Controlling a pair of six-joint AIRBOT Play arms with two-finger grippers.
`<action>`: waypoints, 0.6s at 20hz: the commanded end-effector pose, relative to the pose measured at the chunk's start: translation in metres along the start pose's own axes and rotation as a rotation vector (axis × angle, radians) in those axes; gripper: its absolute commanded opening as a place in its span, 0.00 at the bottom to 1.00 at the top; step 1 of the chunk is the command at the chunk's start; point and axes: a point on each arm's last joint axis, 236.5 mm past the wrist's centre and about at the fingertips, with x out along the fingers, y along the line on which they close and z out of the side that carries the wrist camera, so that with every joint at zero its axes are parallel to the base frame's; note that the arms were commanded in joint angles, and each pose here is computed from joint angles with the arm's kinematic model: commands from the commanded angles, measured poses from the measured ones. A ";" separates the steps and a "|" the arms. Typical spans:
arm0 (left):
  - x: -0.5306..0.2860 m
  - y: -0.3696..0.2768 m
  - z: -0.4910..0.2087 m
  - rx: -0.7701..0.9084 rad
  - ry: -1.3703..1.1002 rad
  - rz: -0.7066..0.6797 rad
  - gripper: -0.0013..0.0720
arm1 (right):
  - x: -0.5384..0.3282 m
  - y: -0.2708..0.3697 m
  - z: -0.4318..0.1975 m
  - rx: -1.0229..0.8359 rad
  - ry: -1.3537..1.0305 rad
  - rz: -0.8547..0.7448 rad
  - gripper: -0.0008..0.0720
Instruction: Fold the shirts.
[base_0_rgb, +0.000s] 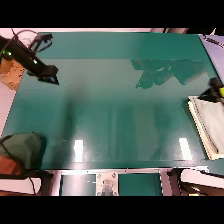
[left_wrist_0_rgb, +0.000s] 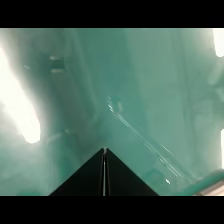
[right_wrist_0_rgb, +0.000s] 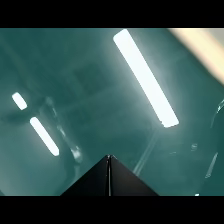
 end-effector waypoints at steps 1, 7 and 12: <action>0.027 -0.019 -0.052 -0.060 0.101 -0.087 0.05 | 0.051 0.052 -0.066 -0.236 0.064 0.007 0.03; 0.065 -0.035 -0.150 -0.150 0.147 -0.100 0.05 | 0.108 0.082 -0.166 -0.453 0.082 0.031 0.04; 0.073 -0.036 -0.158 -0.165 0.144 -0.105 0.05 | 0.113 0.095 -0.180 -0.521 0.093 0.041 0.04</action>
